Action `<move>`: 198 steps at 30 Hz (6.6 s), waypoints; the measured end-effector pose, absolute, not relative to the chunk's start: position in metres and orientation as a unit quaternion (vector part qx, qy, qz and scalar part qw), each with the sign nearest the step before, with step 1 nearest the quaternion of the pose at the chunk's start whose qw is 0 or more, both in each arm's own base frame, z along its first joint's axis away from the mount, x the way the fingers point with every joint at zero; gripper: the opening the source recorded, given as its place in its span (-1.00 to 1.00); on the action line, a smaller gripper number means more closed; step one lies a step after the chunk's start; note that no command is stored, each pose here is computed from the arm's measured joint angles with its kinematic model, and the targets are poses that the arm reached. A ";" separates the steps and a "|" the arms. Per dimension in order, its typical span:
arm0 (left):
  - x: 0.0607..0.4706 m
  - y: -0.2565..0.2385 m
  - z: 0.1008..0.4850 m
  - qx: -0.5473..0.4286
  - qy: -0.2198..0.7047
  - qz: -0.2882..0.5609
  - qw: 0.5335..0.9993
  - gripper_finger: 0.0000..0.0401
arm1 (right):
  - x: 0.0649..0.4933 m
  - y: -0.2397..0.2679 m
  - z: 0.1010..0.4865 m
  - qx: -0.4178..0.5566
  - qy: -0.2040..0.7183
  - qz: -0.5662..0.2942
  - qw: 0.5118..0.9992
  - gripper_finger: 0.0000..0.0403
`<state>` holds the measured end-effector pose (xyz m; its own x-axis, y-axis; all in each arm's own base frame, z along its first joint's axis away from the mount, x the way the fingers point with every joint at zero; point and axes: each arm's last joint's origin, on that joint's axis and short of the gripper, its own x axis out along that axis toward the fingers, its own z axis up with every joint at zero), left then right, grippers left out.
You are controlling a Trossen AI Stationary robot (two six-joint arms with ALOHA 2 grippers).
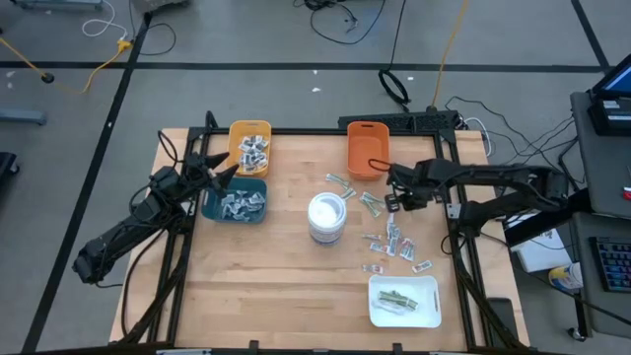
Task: Pick & Place First Aid Supplies
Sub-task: Put the green bandage into the white bin
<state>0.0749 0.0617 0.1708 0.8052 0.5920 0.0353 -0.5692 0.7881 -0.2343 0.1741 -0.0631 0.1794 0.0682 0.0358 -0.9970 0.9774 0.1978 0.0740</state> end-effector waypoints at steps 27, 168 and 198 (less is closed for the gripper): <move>0.075 0.062 0.171 -0.107 -0.053 0.308 0.944 0.66 | 0.217 0.028 0.253 0.201 0.647 -0.111 0.727 -1.00; 0.075 0.062 0.171 -0.107 -0.053 0.308 0.944 0.52 | 0.207 -0.041 0.164 0.515 0.504 -0.472 0.508 -0.98; 0.075 0.062 0.171 -0.107 -0.053 0.308 0.944 0.56 | 0.214 0.063 0.257 0.206 0.660 -0.076 0.718 -1.00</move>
<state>0.0750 0.0617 0.1707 0.8052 0.5920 0.0344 -0.5693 0.7879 -0.2347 0.2145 0.0628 0.2566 0.1164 0.1638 -0.9796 0.3814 0.9033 0.1964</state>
